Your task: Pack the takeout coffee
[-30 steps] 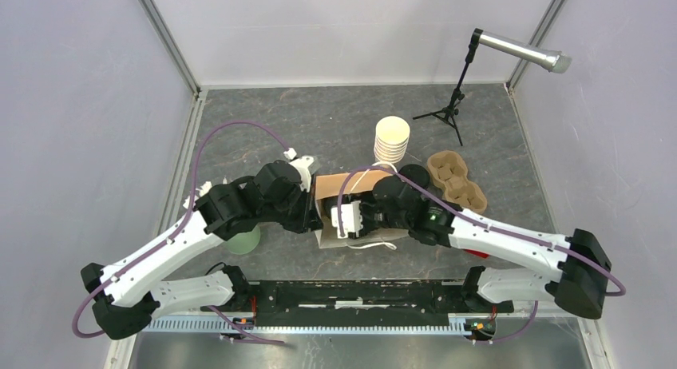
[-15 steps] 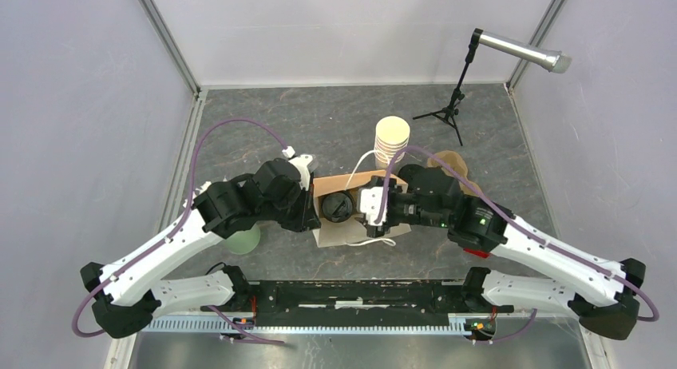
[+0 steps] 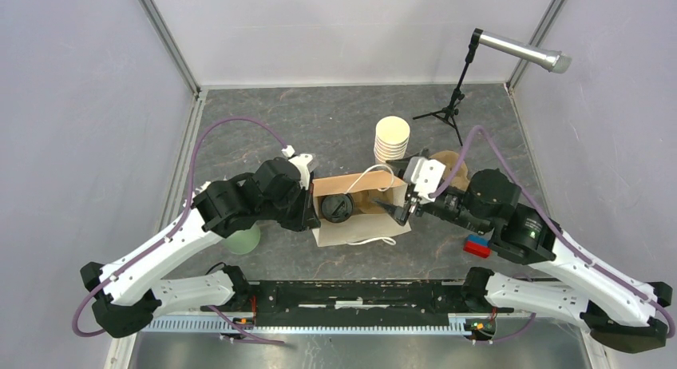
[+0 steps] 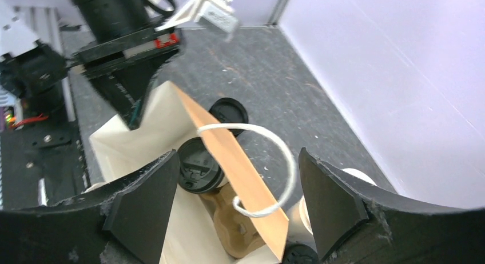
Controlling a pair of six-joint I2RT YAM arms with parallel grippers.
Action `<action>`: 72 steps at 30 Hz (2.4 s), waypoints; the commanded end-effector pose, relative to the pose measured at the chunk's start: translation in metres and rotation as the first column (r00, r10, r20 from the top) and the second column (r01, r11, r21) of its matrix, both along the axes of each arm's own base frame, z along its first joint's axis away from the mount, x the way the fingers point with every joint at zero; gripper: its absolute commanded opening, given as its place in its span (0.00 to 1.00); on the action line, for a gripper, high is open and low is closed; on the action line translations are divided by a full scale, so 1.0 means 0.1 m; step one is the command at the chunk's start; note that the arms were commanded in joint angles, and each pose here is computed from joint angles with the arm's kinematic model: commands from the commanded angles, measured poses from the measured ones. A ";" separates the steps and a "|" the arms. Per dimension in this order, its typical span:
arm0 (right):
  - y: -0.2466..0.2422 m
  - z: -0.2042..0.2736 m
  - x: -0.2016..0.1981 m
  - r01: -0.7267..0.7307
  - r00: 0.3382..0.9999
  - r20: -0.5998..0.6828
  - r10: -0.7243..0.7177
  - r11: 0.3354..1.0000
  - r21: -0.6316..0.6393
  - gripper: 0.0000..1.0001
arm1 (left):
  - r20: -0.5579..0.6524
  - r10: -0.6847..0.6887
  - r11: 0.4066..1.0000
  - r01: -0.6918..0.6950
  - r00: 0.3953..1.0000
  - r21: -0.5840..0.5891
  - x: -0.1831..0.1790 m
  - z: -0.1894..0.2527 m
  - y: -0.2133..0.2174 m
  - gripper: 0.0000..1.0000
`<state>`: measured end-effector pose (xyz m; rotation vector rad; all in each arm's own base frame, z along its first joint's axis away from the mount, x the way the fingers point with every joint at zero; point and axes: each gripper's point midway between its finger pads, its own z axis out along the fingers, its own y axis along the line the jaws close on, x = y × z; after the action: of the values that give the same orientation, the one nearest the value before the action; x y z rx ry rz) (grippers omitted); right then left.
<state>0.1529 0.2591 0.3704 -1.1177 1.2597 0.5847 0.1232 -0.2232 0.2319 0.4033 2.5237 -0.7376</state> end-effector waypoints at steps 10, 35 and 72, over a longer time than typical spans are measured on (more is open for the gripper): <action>-0.87 0.07 0.76 0.667 0.740 -0.119 -0.662 0.745 0.012 0.83 | 0.066 -0.081 0.996 0.084 0.995 -0.044 -0.07 0.16 0.01 0.02; -1.04 -1.62 1.56 0.516 0.528 -0.531 -0.663 0.747 -0.419 0.95 | 0.091 -0.199 0.980 0.200 0.976 -0.005 -0.17 0.10 0.08 0.02; -1.17 -2.24 1.62 0.301 0.419 -0.556 -0.718 0.688 -0.661 0.98 | 0.094 -0.166 0.986 0.163 0.982 0.044 -0.11 0.09 0.15 0.02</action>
<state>0.3074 0.1376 0.1359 -0.7011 2.5944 0.2048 0.1081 -0.2050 0.2292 0.6197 2.4859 -0.7064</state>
